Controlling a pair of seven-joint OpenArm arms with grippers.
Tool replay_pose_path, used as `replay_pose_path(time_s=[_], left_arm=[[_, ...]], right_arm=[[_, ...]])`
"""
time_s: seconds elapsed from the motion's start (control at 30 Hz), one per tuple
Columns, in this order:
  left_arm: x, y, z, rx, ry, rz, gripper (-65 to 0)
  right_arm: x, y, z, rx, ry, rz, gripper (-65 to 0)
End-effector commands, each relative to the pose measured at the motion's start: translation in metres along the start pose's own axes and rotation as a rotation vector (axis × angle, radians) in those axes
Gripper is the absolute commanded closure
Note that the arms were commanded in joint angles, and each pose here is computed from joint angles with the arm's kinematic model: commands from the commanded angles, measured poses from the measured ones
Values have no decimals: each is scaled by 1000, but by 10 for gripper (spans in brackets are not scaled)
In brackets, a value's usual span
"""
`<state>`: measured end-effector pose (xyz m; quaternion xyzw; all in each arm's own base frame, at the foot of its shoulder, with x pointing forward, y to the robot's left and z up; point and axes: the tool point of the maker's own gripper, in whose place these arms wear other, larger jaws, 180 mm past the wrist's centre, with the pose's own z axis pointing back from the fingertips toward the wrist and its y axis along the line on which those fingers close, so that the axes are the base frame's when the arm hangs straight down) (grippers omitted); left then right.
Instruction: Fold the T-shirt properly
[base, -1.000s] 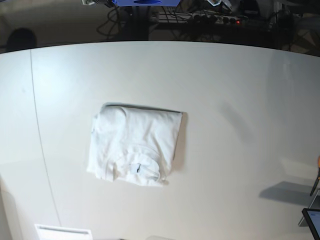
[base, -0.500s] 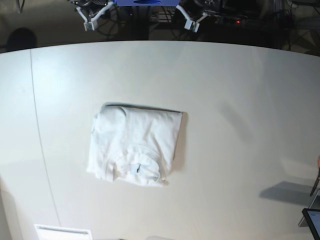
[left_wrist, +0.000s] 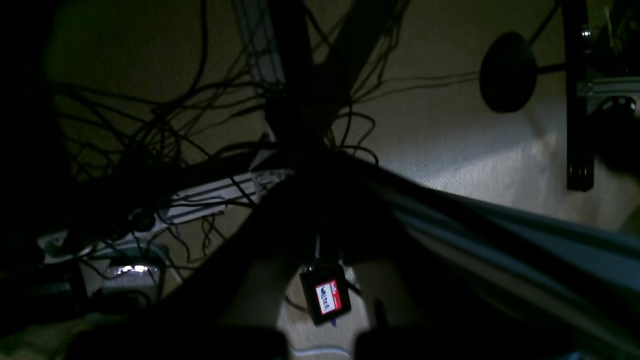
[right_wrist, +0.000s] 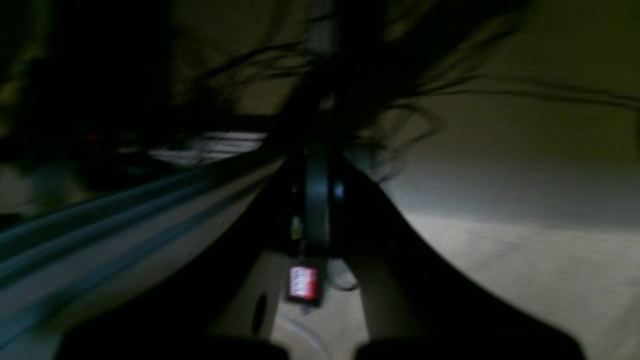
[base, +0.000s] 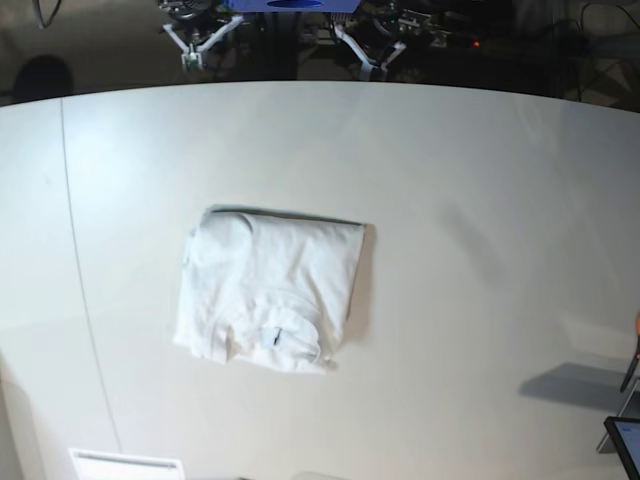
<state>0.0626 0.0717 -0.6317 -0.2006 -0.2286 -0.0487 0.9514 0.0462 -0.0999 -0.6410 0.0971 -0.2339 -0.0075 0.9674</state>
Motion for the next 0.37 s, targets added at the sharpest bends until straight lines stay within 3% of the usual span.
replay_pose_path(time_s=[0.0,0.33], left_arm=[[-1,5,3,4,-5,0,0],[17,8,-3,6,-31,-12,0]], right_arm=[[-1,0,2,-4,-6,0,-1],[11,-27,1,-49,-23,29,-1]])
